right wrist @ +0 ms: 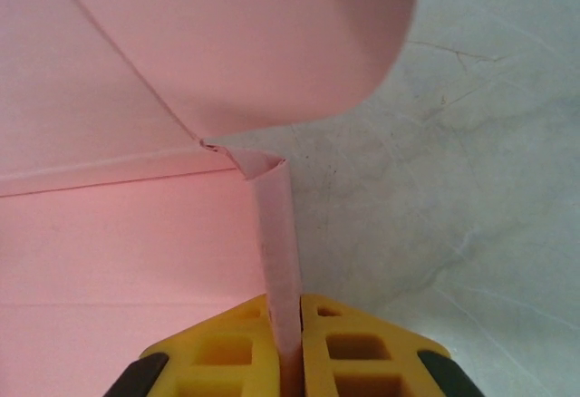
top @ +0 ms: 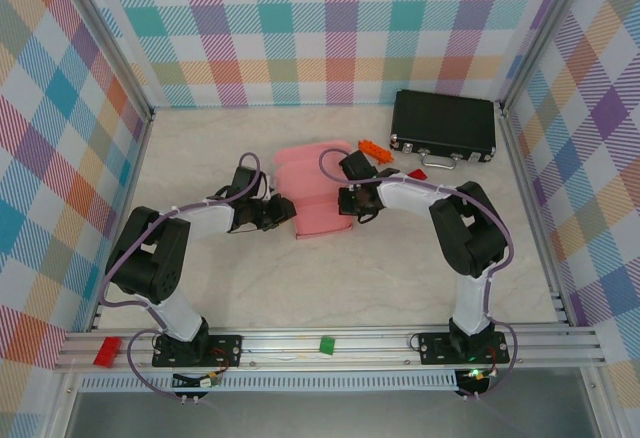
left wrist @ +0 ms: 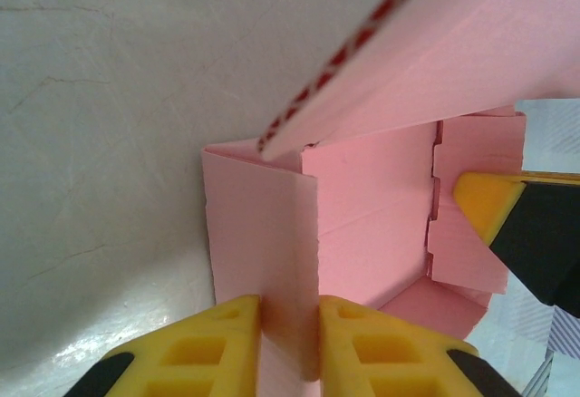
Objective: Fold the paper box
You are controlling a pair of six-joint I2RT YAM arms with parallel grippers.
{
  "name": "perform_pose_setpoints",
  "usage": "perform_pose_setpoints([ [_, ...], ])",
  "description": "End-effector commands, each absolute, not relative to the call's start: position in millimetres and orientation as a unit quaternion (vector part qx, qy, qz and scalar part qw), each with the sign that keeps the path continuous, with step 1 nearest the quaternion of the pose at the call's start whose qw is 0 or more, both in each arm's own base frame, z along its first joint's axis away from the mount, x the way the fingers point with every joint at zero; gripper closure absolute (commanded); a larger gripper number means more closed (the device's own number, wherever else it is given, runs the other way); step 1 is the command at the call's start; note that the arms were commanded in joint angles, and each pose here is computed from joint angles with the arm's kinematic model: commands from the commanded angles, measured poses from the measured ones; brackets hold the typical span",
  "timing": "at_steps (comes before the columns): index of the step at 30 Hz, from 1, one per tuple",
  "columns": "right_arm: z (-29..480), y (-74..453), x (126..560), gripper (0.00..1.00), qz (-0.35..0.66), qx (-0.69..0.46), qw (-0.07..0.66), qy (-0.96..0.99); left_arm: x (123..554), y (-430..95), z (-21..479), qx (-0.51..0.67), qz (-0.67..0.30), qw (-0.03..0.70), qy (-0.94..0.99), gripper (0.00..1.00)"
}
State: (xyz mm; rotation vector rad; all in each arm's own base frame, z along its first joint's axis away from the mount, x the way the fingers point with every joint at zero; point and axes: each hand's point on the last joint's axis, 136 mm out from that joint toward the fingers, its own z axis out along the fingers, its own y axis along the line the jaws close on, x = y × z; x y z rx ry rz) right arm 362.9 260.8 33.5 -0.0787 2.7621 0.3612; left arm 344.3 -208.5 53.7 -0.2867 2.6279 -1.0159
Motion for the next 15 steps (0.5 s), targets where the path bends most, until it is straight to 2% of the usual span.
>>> perform_pose_setpoints([
  [1, 16.4, 252.2, 355.4, 0.89, 0.078, -0.038, 0.156, 0.984, 333.1, -214.5, 41.4, -0.089, -0.357, 0.133, 0.920, 0.79],
  [15, 7.3, 236.7, 349.8, 0.90, -0.036, -0.074, 0.153, 0.985, 333.3, -213.1, 34.5, -0.094, -0.350, 0.130, 0.923, 0.80],
])
